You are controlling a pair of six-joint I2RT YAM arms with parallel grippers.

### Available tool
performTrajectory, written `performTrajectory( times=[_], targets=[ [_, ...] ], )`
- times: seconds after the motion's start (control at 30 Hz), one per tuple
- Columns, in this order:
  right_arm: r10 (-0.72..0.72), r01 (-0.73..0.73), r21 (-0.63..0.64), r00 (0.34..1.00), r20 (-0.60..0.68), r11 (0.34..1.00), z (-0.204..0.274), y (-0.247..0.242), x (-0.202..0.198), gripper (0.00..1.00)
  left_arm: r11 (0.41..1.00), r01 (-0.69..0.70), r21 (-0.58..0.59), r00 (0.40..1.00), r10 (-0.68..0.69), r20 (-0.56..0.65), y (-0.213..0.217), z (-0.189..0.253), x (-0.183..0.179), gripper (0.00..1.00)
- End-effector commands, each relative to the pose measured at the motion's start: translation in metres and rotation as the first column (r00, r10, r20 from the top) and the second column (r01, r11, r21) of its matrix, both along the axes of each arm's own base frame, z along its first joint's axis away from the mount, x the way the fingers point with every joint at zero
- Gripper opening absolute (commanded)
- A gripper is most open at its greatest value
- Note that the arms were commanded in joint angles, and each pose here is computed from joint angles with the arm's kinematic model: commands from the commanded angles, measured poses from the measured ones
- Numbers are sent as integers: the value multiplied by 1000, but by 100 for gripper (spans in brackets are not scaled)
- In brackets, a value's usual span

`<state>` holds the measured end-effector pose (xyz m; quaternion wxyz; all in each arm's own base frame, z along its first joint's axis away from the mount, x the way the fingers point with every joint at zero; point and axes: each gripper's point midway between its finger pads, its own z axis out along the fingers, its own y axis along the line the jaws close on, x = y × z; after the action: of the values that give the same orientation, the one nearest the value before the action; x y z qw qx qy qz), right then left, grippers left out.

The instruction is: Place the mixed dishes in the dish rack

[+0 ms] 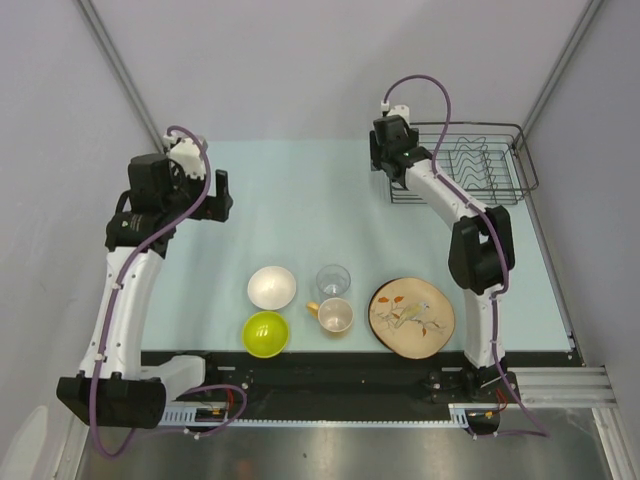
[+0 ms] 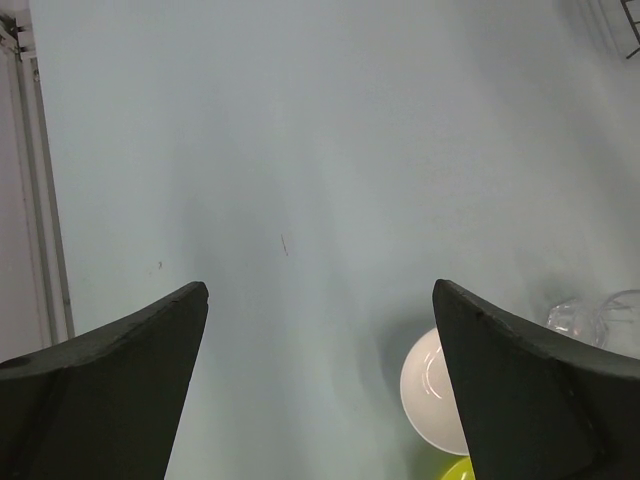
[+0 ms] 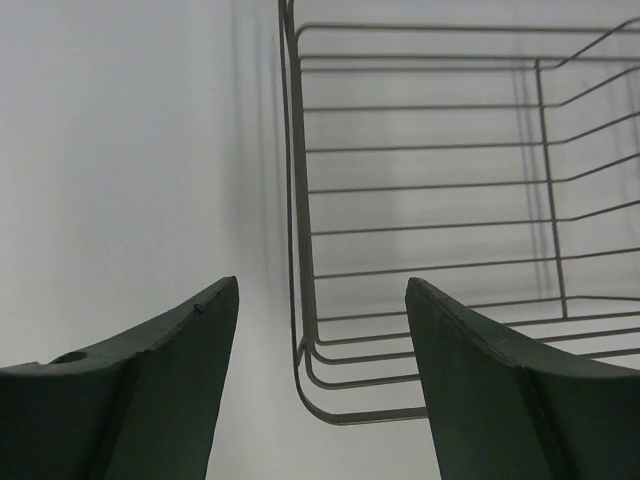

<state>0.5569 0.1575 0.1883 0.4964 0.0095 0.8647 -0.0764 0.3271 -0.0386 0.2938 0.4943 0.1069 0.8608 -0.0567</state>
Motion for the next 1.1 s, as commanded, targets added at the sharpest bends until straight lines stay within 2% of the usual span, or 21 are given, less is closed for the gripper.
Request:
performTrajectory(
  times=[0.0,0.17,0.27,0.33,0.37,0.4,0.5,0.6,0.73,0.87,1.07],
  targets=[
    [11,-7,55,998,-59,998,-36,3,-3,73,999,33,-38,999,-32,36,-10,5,4,100],
    [20,-16,48,995,-102,999,-56,5,-3,73,998,39,-42,999,-38,19,-11,-1,5,100],
    [28,-21,53,992,-122,998,-65,5,-4,69,998,46,-48,999,-45,17,-13,-1,5,100],
    [32,-25,52,990,-140,998,-72,6,-7,59,998,43,-50,999,-42,23,-13,-1,7,100],
    [38,-30,52,989,-146,998,-74,7,-8,52,998,41,-52,999,-40,25,-12,-1,7,100],
    [43,-34,55,987,-155,998,-77,8,-10,40,998,40,-53,999,-39,26,-13,-1,7,100],
    [46,-37,57,984,-174,998,-86,10,-20,19,997,37,-65,999,-35,33,-14,0,8,100],
    [59,-46,81,983,-175,996,-87,22,-33,10,997,40,-68,998,-37,46,-14,2,6,100],
    [113,-100,80,978,-178,992,-83,56,-57,6,997,42,-60,997,-38,63,-13,5,3,100],
    [206,-196,75,964,-166,978,-75,111,-89,5,999,35,-31,997,-33,71,-9,2,-2,100],
    [313,-282,177,931,-188,943,-77,172,-121,4,1000,24,-8,997,-24,75,-4,-4,-9,100]
  ],
)
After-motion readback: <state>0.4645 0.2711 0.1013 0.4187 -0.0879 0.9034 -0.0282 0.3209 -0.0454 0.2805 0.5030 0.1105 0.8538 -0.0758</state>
